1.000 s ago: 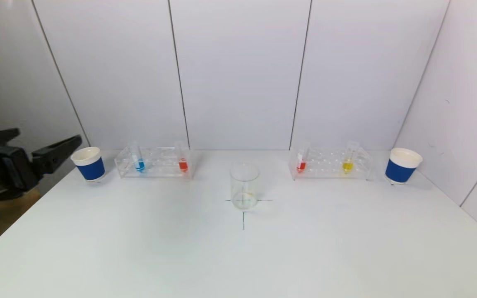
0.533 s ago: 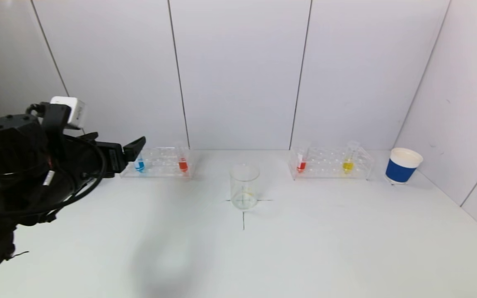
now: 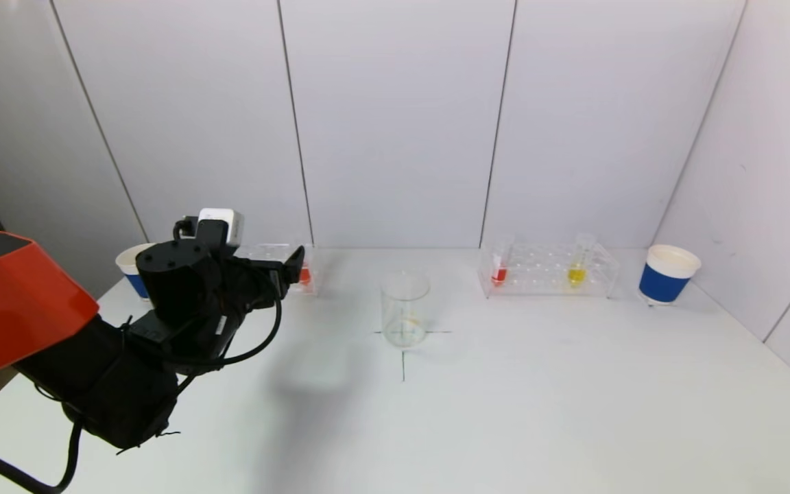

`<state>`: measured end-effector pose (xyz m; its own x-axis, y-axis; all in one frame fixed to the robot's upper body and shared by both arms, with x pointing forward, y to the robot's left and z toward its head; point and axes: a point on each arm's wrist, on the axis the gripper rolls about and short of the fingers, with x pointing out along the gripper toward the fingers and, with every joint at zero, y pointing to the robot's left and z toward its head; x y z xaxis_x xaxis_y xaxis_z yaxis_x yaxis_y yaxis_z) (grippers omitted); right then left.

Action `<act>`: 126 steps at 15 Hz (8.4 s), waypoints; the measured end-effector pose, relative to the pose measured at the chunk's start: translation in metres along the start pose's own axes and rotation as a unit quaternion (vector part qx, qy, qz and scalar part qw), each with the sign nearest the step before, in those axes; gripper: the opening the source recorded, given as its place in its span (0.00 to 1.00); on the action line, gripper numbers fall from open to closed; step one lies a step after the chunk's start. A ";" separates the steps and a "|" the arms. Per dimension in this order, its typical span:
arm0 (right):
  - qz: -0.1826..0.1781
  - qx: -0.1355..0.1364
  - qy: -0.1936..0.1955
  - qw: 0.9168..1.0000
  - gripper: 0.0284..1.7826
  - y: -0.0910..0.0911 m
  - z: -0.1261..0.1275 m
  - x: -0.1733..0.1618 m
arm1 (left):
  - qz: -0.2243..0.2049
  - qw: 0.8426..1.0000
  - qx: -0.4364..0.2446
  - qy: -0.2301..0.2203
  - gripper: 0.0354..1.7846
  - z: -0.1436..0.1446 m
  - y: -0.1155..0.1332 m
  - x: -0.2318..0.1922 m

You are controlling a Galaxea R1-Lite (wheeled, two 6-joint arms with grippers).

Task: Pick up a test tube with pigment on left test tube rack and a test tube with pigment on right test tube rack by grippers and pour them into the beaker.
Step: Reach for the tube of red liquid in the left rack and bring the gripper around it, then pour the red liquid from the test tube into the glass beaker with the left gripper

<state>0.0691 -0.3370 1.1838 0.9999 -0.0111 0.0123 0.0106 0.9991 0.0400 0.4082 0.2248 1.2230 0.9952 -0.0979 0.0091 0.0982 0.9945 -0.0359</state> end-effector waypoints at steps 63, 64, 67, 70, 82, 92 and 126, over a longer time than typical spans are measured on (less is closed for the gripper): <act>0.000 0.000 0.000 1.000 1.00 0.000 0.000 0.000 | 0.029 0.999 0.025 0.001 0.99 -0.069 -0.005 0.123; 0.000 0.000 0.000 1.000 1.00 0.000 0.000 0.000 | 0.029 0.999 0.026 0.002 0.99 -0.069 -0.004 0.123; 0.000 0.000 0.000 1.000 1.00 0.000 0.000 0.000 | 0.029 0.999 0.026 0.002 0.98 -0.069 -0.004 0.123; 0.000 0.000 0.000 1.000 1.00 0.000 0.000 0.000 | 0.029 0.999 0.026 0.002 0.86 -0.069 -0.005 0.123; 0.000 0.000 0.000 1.000 1.00 0.000 0.000 0.000 | 0.029 0.999 0.027 -0.004 0.24 -0.068 -0.005 0.123; 0.000 0.000 0.000 1.000 1.00 0.000 0.000 0.000 | 0.030 0.999 0.024 -0.013 0.24 -0.057 -0.004 0.122; 0.000 0.000 0.000 1.000 1.00 0.000 0.000 0.000 | -0.308 0.944 0.114 -0.005 0.24 0.149 -0.046 0.115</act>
<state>0.0691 -0.3370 1.1837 0.9999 -0.0111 0.0119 0.0106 0.9991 0.0400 0.5175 0.1729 1.3747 0.7487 -0.6621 -0.0328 0.6545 0.7306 0.1946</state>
